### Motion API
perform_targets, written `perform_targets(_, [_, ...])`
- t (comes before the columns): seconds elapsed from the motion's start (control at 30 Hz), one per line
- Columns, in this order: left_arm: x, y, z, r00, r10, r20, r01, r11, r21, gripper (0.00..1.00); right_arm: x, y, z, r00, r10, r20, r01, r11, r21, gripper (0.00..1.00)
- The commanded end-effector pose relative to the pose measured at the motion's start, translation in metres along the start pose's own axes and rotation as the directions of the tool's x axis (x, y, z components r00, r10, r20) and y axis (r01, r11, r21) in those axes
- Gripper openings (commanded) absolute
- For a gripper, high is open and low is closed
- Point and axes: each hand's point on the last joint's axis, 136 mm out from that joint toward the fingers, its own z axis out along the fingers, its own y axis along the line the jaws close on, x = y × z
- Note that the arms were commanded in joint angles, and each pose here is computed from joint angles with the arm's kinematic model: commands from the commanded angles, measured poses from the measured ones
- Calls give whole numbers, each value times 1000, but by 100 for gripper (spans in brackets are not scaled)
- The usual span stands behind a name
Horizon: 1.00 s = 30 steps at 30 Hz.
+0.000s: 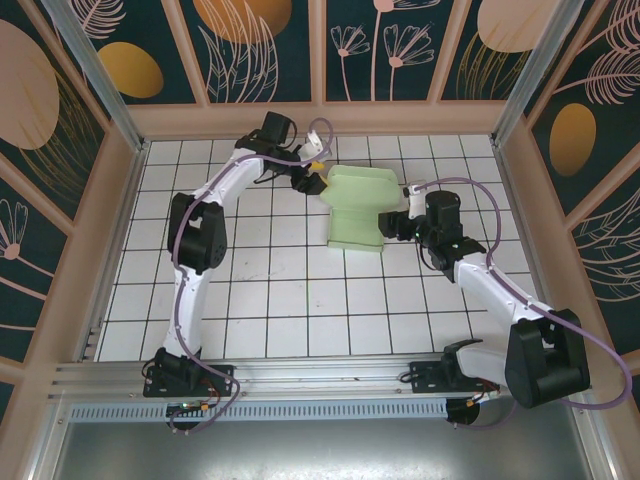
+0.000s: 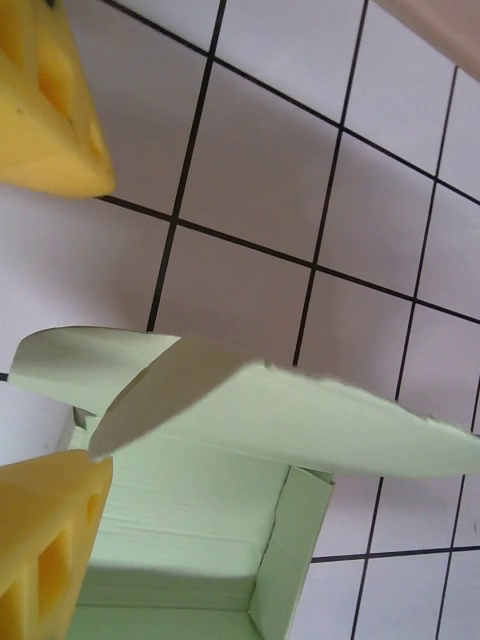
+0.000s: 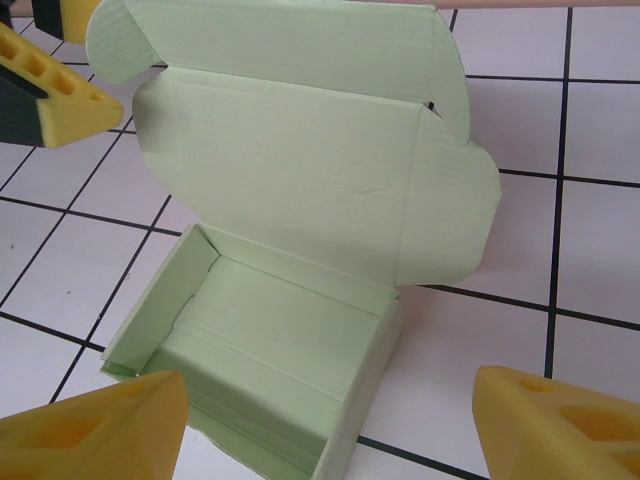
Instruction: Fold the paper box
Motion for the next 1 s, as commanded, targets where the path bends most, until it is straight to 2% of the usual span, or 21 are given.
perform_targets(0.0, [-3,-9,7,1000,15,12,-16,998,53,56,-6,-3,-4,999,9,34,-9,1000,12,75])
perform_targets(0.3, [-6,-13,7,1000,17,18,-18,998,65,24,-5,-4,-4,999,13,33,-13,1000,14,75])
perform_targets(0.57, [-2,-14,6,1000,18,5,-19,998,67,0,-11,-3,-8,999,7,49,-8,1000,19,75])
perform_targets(0.83, [-4,-21,-3,1000,29,-2,-29,998,56,0,-19,-14,-14,997,6,75,-9,999,45,75])
perform_targets(0.97, [-8,-28,-10,1000,29,5,-29,998,63,0,-28,-23,-19,994,-40,101,34,997,64,75])
